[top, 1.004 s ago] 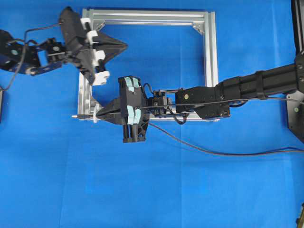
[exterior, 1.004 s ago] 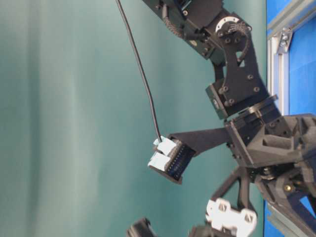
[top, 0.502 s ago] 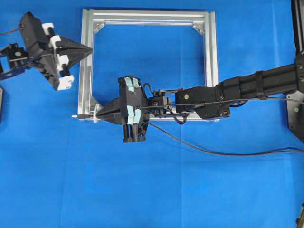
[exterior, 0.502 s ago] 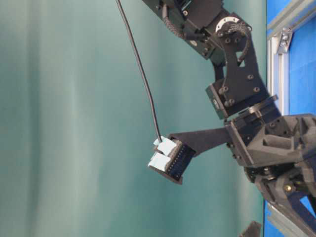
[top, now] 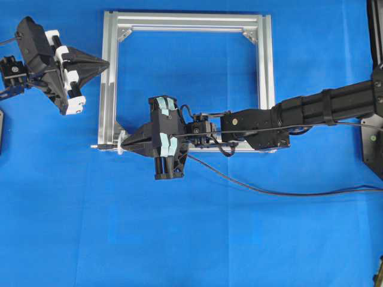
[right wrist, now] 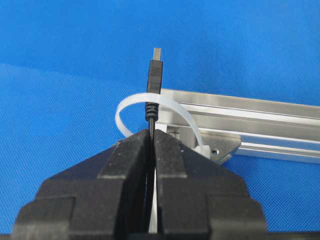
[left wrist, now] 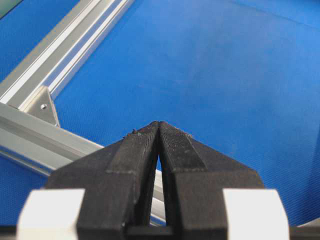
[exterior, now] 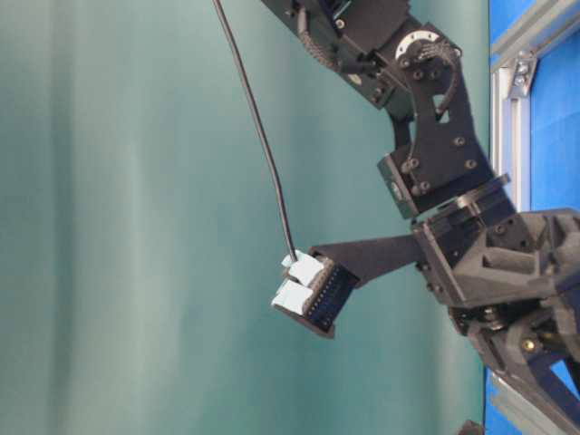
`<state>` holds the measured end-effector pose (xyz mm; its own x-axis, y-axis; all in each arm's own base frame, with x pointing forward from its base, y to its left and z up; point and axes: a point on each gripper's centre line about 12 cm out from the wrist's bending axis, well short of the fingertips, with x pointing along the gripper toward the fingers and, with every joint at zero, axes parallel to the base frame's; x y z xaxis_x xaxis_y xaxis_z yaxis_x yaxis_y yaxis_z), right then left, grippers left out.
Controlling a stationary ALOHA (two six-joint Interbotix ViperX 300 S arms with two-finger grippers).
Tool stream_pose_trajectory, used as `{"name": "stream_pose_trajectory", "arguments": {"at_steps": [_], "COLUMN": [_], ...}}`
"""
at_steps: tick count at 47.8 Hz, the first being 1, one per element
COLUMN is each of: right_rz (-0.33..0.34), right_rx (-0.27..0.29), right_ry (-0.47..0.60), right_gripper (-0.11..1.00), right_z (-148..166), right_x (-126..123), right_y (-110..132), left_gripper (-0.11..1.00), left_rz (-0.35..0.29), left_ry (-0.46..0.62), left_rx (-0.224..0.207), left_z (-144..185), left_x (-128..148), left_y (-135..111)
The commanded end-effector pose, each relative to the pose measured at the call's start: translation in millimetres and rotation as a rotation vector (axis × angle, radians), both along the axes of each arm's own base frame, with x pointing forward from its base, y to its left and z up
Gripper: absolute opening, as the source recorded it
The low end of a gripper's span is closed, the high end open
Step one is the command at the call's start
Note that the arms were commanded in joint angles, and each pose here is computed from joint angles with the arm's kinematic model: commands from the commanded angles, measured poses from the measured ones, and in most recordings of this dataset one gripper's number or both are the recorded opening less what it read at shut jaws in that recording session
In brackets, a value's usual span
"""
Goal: Insert the wire through the string loop located on the left side.
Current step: 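Move the open left gripper toward the plug emerging from the loop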
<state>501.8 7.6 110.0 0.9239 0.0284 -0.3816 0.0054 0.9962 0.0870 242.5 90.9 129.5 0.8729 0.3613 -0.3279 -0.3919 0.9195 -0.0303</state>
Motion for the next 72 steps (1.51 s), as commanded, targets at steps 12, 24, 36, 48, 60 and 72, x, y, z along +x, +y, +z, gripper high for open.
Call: {"name": "stream_pose_trajectory", "arguments": {"at_steps": [12,24,36,48,60,72], "right_rz": [-0.002,-0.002,-0.002,-0.002,-0.002,-0.002], "right_rx": [0.002,0.002,0.002,0.002,0.002,0.002], "right_ry": [-0.049,-0.054,-0.054,-0.054,-0.055,-0.055], "right_gripper": [-0.10,-0.10,-0.10,-0.10,-0.10,-0.10], "right_z": [19.4,19.9,19.3,19.3,20.1,20.1], "right_x": [6.1,6.3,6.4,6.4,6.4,6.4], "right_y": [-0.7,-0.7,-0.7,-0.7,-0.7,-0.7], "left_gripper": [0.00,0.00,0.00,0.00,0.01,0.52], "left_rz": [-0.216,-0.368,-0.451,-0.455,-0.453,-0.452], "left_ry": [-0.018,-0.040,-0.058,-0.059,-0.053,-0.040], "left_rx": [-0.006,-0.004,0.007,0.013,-0.009,-0.016], "left_z": [3.3,9.1,14.0,14.5,13.7,12.4], "left_x": [10.4,9.8,7.1,8.0,7.5,7.9], "left_y": [-55.2,-93.7,-113.6,-114.1,-115.1,-115.2]}}
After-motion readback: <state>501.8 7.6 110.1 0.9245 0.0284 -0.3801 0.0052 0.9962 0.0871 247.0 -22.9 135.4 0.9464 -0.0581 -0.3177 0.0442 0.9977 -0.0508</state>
